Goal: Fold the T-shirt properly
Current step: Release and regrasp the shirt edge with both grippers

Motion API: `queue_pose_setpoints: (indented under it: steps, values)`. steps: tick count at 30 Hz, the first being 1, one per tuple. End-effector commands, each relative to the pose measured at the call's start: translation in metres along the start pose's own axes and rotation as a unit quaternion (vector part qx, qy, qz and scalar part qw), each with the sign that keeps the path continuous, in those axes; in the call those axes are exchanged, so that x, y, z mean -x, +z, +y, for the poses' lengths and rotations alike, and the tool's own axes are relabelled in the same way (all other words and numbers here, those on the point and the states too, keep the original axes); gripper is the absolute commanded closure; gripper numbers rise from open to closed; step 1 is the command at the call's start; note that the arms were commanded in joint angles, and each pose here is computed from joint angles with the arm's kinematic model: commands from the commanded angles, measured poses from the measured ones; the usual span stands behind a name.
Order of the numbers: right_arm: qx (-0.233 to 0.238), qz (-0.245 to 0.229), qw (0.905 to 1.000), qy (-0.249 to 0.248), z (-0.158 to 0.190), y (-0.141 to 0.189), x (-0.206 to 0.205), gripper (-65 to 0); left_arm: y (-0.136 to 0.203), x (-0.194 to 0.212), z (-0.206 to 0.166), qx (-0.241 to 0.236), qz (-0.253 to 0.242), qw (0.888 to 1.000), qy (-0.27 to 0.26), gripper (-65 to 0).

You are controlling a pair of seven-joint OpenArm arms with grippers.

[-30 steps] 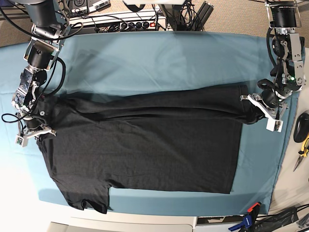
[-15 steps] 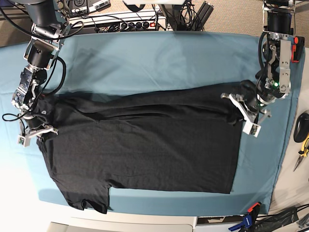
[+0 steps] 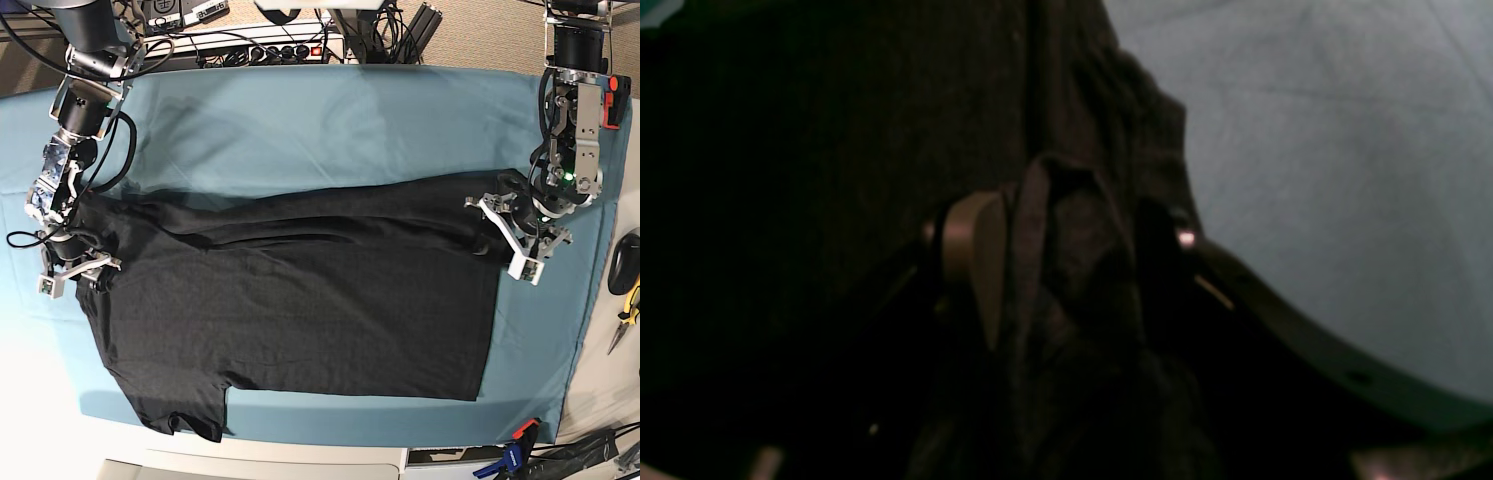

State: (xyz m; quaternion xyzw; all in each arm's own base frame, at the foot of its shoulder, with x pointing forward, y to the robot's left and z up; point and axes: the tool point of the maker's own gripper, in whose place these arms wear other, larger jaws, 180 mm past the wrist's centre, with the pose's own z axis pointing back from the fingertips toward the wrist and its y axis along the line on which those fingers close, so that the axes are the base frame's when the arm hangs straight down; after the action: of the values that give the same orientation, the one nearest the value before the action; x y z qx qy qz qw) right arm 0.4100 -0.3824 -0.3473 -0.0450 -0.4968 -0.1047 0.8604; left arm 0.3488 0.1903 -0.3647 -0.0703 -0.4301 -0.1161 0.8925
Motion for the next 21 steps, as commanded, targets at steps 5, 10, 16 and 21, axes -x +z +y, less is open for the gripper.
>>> queue_pose_setpoints:
  steps: [5,10,16,21]
  values:
    - [0.044,-0.04,0.9982,0.003,-0.042,0.012,-0.039,-31.4,0.006,-0.019,0.023,-0.04,-0.022,0.999,-0.013,-32.6]
    - [0.014,-0.049,0.9849,-0.166,-0.07,0.034,-0.045,-31.3,0.012,-0.017,0.025,-0.017,-0.014,1.0,0.018,-32.6]
    - [-0.051,-0.032,0.9572,-0.283,-0.08,0.064,-0.009,-31.3,0.021,-0.011,0.041,-0.03,-0.01,0.998,0.048,-32.6]
    - [-0.067,0.015,0.9509,-0.302,-0.079,0.09,0.059,-31.3,0.03,0.008,0.04,-0.01,-0.004,0.997,0.071,-32.6]
